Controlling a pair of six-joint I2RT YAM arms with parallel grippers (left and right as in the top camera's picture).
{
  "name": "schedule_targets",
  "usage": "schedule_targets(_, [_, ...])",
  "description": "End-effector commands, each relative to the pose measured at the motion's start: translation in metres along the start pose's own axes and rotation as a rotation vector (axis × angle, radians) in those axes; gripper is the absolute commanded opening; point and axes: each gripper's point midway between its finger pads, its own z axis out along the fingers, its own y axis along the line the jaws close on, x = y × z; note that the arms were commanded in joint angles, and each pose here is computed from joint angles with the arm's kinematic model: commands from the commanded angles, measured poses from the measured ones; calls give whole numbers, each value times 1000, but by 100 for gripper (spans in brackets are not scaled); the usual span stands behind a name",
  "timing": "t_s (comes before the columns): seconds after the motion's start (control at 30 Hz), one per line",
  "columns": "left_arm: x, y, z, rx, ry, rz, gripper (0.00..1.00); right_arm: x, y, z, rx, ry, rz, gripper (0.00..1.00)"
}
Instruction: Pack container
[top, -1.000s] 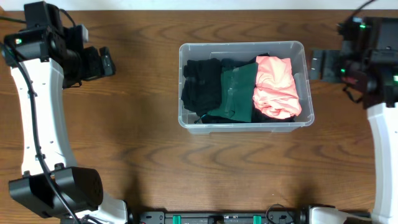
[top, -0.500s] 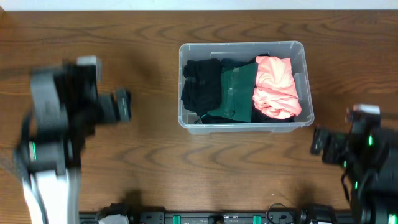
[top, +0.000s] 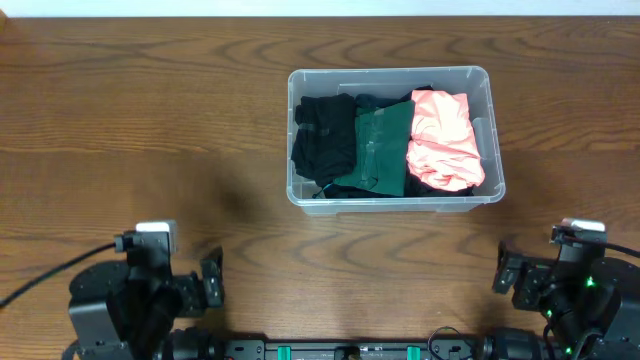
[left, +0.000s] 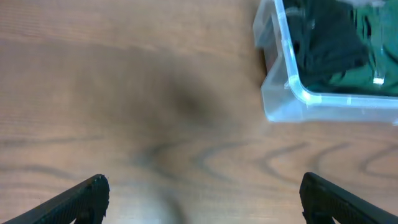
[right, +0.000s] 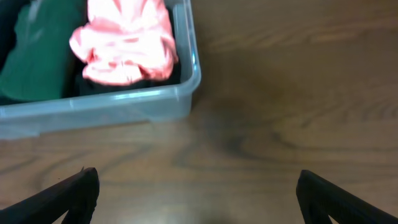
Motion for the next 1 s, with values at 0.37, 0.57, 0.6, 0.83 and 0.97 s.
schedule_targets(0.37, [11, 0, 0, 1, 39, 2, 98, 2, -1, 0, 2, 1, 17, 99])
schedule_targets(0.57, [11, 0, 0, 1, 39, 2, 98, -24, 10, 1, -56, -206, -52, 99])
schedule_targets(0.6, [11, 0, 0, 1, 39, 2, 98, -30, 14, 3, -77, -264, -76, 99])
schedule_targets(0.83, [11, 0, 0, 1, 39, 2, 98, -44, 39, 36, -186, -605, -196, 99])
schedule_targets(0.97, [11, 0, 0, 1, 39, 2, 98, -42, 45, 64, -209, -739, -211, 99])
